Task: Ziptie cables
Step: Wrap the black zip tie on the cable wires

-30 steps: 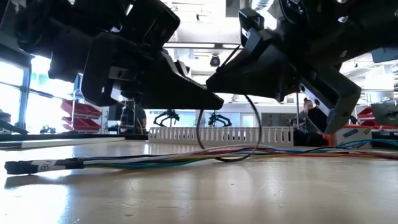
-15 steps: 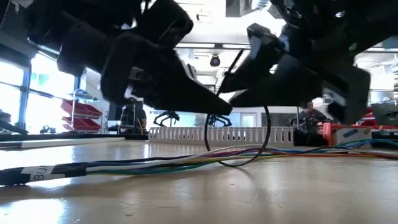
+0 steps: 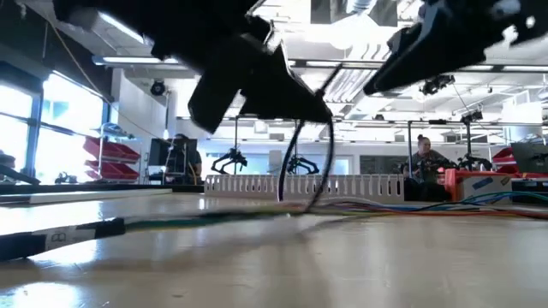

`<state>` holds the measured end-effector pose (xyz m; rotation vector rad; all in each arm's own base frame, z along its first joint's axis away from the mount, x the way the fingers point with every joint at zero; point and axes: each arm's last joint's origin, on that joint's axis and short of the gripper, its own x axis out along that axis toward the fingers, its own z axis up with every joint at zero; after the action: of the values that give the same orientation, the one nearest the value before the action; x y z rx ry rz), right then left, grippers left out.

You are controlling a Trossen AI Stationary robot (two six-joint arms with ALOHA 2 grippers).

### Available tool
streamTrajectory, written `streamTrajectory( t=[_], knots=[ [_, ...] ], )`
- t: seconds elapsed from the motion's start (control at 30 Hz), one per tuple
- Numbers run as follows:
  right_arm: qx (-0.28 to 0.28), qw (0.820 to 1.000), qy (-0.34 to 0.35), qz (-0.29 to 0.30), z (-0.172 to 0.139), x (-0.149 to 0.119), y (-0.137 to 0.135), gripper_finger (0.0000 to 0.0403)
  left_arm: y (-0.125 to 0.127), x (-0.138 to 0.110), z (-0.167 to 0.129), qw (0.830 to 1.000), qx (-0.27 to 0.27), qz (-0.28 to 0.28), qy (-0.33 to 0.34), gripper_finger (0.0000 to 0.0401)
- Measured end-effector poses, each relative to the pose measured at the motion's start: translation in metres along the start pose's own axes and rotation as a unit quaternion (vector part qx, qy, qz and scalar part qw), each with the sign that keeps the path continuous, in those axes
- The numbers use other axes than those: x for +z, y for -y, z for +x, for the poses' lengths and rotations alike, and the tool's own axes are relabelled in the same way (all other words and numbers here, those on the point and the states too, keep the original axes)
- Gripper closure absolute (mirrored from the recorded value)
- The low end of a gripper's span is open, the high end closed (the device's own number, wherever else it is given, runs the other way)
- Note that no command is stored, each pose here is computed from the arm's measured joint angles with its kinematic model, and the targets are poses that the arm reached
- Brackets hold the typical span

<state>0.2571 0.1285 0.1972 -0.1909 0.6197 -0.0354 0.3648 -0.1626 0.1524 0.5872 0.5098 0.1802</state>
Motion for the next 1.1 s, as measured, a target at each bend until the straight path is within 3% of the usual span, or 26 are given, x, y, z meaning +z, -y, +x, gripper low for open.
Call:
streamTrajectory(
  t=[0.23, 0.4, 0.7, 1.1],
  knots=[
    [0.011, 0.998, 0.036, 0.058, 0.021, -0.004, -0.021, 0.0265, 0.012, 0.004, -0.014, 0.997, 0.065, 0.024, -0.018, 0.0401],
    [0.029, 0.995, 0.052, 0.081, 0.047, -0.014, -0.035, 0.0265, 0.030, -0.002, -0.018, 0.997, 0.072, 0.036, -0.021, 0.0401],
    [0.046, 0.990, 0.094, 0.096, 0.078, -0.027, -0.047, 0.0265, 0.042, -0.010, -0.017, 0.996, 0.085, 0.001, -0.026, 0.0401],
    [-0.036, 0.987, 0.110, 0.113, 0.092, -0.033, -0.039, 0.0275, 0.042, -0.009, -0.016, 0.996, 0.088, -0.017, -0.022, 0.0401]
  ],
)
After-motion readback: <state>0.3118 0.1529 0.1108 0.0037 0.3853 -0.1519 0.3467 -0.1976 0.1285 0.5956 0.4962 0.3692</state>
